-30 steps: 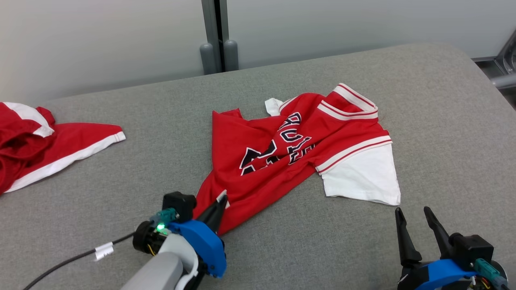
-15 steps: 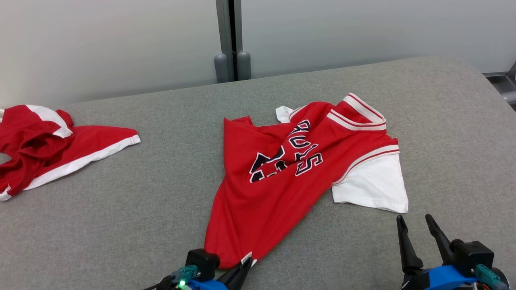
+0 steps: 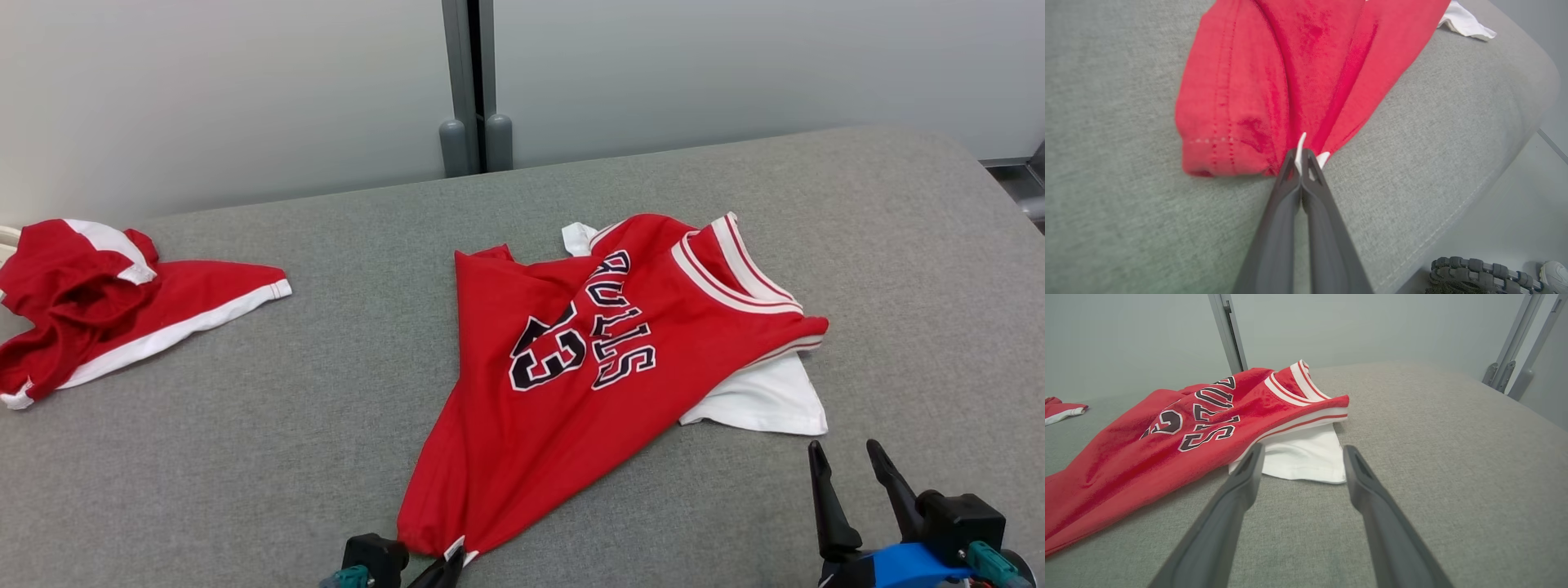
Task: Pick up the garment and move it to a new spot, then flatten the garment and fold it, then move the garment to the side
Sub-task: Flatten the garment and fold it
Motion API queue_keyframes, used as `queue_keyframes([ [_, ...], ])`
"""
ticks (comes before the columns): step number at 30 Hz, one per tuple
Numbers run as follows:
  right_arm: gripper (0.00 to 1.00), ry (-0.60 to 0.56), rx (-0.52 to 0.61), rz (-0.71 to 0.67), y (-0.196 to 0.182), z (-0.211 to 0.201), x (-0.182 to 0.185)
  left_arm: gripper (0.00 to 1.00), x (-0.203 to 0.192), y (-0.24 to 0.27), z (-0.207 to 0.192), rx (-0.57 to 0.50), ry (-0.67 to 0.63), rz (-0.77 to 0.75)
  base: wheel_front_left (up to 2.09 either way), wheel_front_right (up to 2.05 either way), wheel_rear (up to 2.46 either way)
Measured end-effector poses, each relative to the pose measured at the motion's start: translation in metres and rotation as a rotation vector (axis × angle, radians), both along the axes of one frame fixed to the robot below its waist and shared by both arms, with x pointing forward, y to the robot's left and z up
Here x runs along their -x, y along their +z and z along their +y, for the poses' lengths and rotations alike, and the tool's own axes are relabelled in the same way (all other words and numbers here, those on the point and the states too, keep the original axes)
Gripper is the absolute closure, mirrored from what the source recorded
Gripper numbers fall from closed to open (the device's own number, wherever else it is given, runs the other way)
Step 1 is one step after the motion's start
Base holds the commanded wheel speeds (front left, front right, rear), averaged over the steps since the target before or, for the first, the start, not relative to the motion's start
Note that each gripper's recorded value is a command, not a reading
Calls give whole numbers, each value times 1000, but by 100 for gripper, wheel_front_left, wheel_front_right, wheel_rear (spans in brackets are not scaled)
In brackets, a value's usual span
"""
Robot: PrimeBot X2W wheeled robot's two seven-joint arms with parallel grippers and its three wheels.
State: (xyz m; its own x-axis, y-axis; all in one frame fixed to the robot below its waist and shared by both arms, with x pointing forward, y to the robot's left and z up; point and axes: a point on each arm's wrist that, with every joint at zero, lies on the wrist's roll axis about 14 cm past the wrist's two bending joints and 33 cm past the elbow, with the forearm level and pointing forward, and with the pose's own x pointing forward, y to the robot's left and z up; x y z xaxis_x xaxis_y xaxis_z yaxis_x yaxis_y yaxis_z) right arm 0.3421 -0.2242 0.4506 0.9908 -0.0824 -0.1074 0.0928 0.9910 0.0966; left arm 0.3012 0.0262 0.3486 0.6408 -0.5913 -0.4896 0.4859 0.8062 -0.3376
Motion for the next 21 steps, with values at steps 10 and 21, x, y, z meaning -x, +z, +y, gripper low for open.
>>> queue_keyframes([
  [10,0,16,-4,-30,9,5,0,0,-14,26,9,68,115,-91,0,0,0],
  [21,0,29,-6,-96,28,9,-2,0,-53,96,28,135,262,-320,0,0,0],
])
